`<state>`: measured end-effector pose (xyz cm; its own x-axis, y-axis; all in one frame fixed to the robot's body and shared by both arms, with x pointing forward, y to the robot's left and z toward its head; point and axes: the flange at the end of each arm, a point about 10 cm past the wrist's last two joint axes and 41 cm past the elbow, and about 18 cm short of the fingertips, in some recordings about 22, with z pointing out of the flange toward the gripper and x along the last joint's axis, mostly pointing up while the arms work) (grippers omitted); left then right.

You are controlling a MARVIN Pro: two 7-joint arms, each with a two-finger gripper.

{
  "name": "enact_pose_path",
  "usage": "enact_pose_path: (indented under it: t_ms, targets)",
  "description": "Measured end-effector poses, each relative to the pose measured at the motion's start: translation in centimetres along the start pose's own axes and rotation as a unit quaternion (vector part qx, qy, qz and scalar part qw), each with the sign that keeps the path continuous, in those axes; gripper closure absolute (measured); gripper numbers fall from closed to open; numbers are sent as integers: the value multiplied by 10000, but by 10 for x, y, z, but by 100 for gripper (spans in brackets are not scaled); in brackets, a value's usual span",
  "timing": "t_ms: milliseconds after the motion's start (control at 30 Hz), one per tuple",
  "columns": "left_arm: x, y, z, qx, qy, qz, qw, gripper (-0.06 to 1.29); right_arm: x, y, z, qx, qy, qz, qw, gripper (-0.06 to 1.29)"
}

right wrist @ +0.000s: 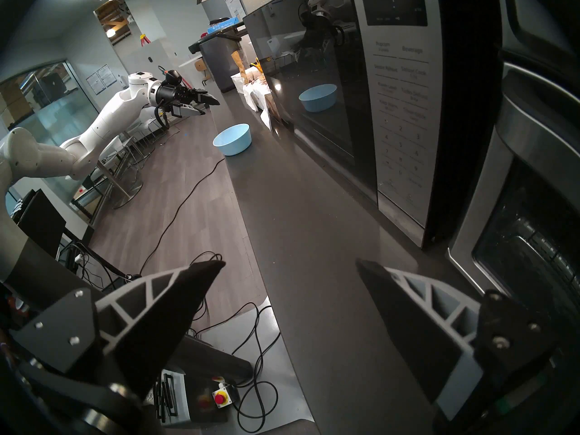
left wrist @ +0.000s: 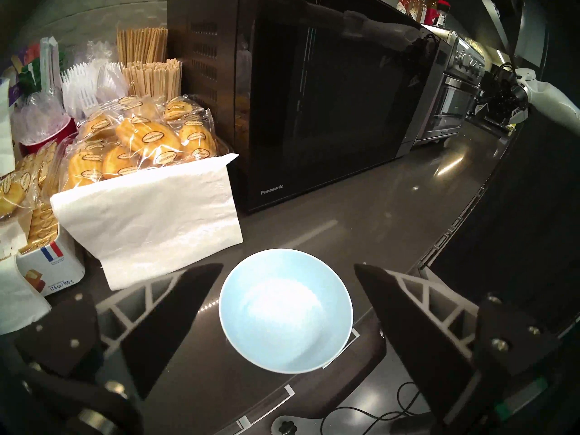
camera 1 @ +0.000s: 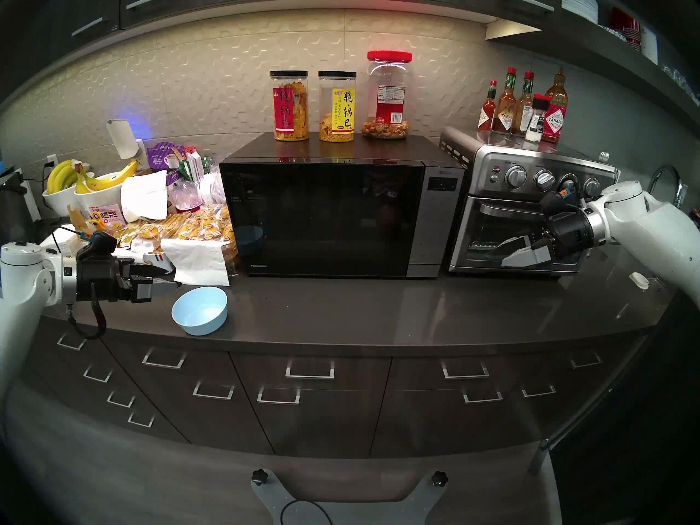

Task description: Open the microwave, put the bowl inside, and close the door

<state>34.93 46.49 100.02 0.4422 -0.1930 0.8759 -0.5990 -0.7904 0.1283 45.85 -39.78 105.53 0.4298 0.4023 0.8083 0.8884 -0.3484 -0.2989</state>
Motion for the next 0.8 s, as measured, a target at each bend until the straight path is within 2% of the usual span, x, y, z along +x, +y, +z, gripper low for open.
enact_pose_path:
  t_ms: [800]
  targets:
    - [1,1,-1,-33,66,4,10000,4,0,0,0,0,0,0,10000,1]
